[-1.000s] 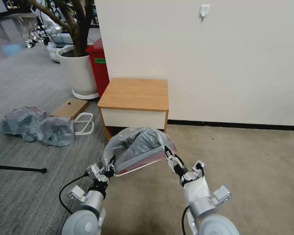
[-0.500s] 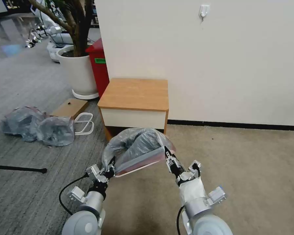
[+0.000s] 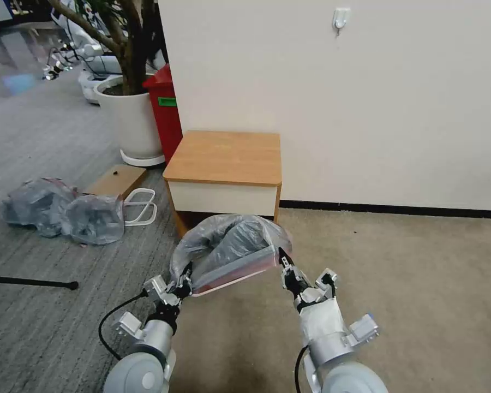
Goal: Pick up the garbage bag from the table and place it over the trash can.
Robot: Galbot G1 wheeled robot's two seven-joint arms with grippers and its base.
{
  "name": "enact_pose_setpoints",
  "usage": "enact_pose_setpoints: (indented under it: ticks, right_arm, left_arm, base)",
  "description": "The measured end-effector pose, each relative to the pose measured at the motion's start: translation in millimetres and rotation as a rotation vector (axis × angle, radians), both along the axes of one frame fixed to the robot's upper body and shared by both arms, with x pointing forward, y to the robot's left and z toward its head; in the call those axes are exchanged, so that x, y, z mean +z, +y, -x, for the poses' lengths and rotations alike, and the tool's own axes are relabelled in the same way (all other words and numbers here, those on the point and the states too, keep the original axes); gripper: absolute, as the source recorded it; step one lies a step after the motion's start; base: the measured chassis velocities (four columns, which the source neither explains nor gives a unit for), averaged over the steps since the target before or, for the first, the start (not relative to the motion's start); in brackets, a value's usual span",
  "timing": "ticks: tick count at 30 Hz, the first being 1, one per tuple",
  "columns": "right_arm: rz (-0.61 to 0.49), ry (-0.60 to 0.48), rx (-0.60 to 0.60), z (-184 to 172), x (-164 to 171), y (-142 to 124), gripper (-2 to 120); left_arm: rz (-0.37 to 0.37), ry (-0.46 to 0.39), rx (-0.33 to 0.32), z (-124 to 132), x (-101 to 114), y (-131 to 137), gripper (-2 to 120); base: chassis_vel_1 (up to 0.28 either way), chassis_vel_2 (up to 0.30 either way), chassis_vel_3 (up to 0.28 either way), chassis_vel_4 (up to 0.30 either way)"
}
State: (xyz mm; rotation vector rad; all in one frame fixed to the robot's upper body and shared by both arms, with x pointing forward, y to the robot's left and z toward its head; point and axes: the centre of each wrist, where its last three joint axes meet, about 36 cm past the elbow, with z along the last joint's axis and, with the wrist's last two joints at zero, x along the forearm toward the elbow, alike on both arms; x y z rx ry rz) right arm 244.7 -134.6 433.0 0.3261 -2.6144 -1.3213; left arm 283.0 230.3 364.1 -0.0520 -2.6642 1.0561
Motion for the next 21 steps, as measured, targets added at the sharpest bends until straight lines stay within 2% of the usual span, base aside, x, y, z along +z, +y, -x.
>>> enact_pose_setpoints:
  ticks: [6, 13, 19, 21]
  right_arm:
    - [0.032, 0.022, 0.005, 16.0, -4.9, 3.6, 0]
    - [0.026, 0.017, -0.009, 13.4, -4.3, 6.6, 0]
    - [0.018, 0.010, -0.042, 13.4, 3.5, -1.5, 0]
    - [0.011, 0.009, -0.045, 14.2, 5.8, -3.0, 8]
  left_arm:
    - [0.073, 0.023, 0.023, -2.3, 8.5, -1.5, 2]
    - [0.073, 0.030, 0.021, -2.1, 8.6, -0.6, 2]
    - [0.060, 0.033, 0.027, -2.6, 6.7, 4.0, 2]
    - [0.057, 0.033, 0.028, -2.9, 6.3, 4.9, 2]
  base:
    - [0.000, 0.000, 0.000, 0.000]
    - [0.000, 0.000, 0.000, 0.000]
    - [0.000, 0.000, 0.000, 0.000]
    - [0.000, 0.000, 0.000, 0.000]
